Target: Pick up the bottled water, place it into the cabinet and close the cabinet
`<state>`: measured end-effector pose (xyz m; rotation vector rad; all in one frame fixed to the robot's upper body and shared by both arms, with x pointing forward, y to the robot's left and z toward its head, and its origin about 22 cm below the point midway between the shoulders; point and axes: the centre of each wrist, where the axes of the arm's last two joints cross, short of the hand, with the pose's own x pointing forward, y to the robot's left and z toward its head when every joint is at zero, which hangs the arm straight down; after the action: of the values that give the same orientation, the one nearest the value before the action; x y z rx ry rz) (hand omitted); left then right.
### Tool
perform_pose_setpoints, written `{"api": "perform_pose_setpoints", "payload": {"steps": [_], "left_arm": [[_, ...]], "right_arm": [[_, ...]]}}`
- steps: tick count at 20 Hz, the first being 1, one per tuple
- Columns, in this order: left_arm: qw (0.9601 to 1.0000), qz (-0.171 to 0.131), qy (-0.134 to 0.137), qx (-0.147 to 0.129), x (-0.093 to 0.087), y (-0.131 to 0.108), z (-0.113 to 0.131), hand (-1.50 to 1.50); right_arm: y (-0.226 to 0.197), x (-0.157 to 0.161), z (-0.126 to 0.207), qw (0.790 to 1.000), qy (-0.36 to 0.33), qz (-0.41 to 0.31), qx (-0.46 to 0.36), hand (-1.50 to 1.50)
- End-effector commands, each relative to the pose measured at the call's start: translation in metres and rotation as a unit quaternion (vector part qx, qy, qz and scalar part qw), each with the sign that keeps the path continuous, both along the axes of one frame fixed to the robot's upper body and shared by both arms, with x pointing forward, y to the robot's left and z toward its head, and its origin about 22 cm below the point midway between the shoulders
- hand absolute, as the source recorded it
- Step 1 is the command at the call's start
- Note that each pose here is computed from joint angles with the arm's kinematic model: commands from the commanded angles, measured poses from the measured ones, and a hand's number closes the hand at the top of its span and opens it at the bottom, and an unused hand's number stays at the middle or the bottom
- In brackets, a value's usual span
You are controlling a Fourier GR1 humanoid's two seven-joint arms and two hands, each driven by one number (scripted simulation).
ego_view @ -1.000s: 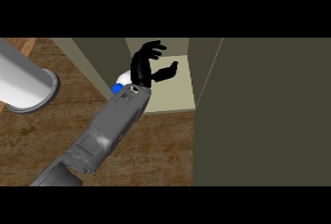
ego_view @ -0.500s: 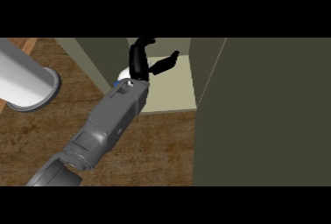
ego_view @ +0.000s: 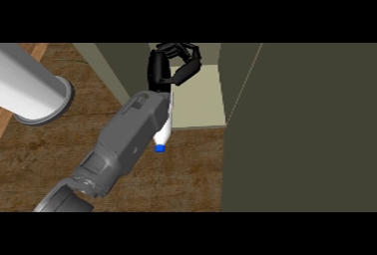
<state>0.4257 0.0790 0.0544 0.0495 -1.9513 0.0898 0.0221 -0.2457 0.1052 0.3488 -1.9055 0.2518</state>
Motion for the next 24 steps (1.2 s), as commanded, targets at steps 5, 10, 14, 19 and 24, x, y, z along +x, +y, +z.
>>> {"api": "perform_pose_setpoints", "payload": {"steps": [5, 10, 14, 19, 24], "left_arm": [[0.9956, -0.078, 0.014, -0.049, -0.025, -0.011, -0.014, 1.50], [0.9738, -0.188, 0.037, -0.122, -0.058, -0.023, -0.025, -1.50], [0.9632, -0.218, 0.058, -0.147, -0.108, -0.031, -0.054, -1.50], [0.9560, -0.235, 0.071, -0.161, -0.163, -0.030, -0.072, -1.50], [0.9678, -0.185, 0.075, -0.153, -0.196, 0.039, -0.080, -1.50]], "right_arm": [[0.014, -0.002, 0.041, 1.000, -0.024, -0.002, 0.000, -1.50], [0.016, -0.004, 0.042, 1.000, -0.017, 0.000, -0.004, -1.50], [0.015, -0.005, 0.041, 1.000, -0.015, -0.016, 0.005, -1.50], [0.020, -0.007, 0.047, 1.000, -0.013, -0.027, -0.005, -1.50], [0.019, -0.009, 0.040, 0.999, -0.012, -0.028, -0.013, -1.50]]}}
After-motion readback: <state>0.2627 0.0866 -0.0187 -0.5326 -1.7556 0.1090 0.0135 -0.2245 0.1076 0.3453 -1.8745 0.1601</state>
